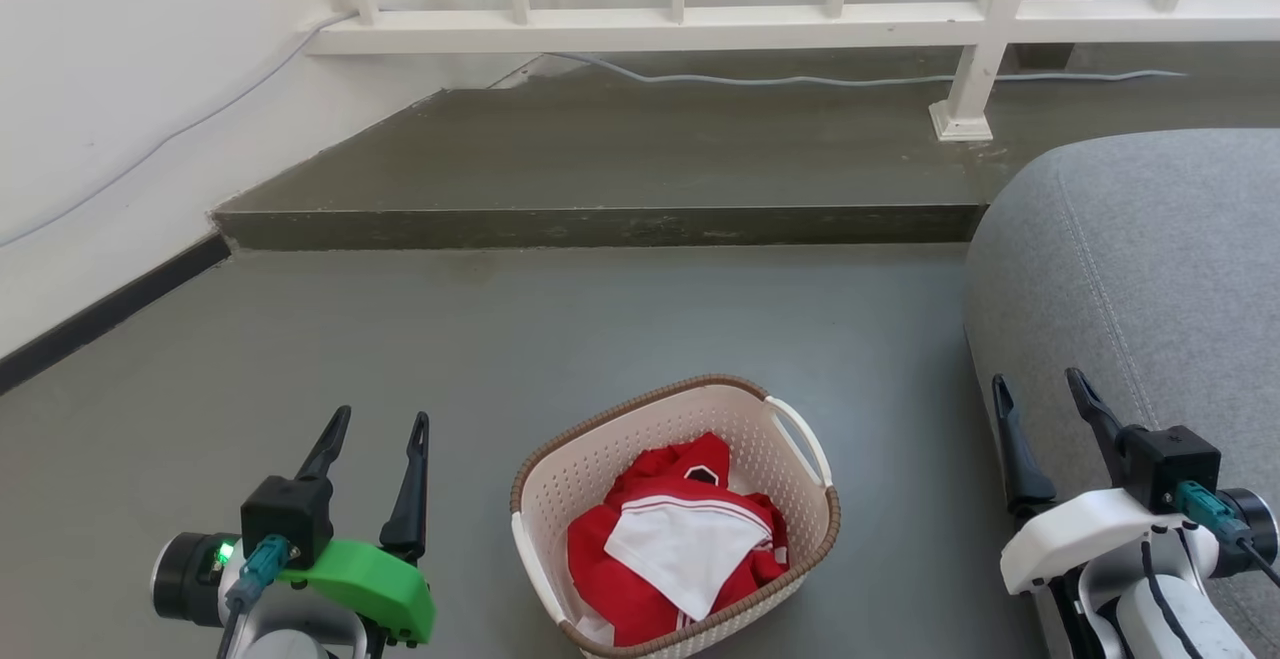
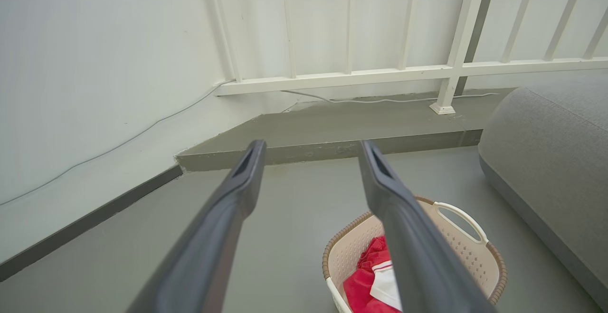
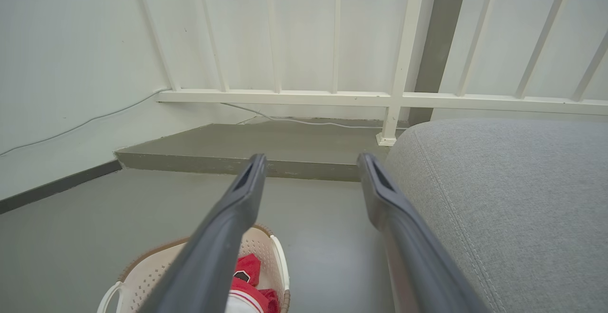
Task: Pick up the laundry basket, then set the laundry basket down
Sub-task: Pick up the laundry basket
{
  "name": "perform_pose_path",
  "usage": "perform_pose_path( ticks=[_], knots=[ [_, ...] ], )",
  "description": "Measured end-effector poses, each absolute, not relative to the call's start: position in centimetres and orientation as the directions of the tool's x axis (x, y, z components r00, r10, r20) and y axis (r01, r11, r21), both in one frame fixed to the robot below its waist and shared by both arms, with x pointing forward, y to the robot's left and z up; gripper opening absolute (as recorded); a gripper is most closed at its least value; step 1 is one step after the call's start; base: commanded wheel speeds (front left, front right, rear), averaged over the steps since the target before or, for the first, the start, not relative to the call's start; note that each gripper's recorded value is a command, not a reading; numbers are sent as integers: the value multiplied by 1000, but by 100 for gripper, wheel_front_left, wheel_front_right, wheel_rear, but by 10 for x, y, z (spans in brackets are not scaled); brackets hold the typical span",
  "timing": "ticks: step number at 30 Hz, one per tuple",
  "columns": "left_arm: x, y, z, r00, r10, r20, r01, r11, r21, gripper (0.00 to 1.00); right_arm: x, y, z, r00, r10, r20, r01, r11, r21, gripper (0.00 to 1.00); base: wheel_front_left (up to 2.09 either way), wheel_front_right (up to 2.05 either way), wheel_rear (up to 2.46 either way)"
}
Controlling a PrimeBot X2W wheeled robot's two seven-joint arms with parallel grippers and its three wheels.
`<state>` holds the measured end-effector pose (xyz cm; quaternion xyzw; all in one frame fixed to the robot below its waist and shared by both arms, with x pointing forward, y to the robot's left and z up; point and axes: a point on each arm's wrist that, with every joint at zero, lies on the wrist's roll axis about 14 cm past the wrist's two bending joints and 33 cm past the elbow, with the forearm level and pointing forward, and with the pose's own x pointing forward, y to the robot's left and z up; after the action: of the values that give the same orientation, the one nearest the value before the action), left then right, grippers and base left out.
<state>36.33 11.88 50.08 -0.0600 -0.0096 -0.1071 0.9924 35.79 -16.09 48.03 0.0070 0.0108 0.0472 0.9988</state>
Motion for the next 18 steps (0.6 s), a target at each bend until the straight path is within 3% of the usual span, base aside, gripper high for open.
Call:
perform_pose_path(
  ticks=[18],
  knots=[
    [368, 109, 476, 969, -244, -47, 235, 962, -137, 100, 364, -161, 469, 994, 90, -53, -88, 995, 37, 100, 0, 0, 0]
  ],
)
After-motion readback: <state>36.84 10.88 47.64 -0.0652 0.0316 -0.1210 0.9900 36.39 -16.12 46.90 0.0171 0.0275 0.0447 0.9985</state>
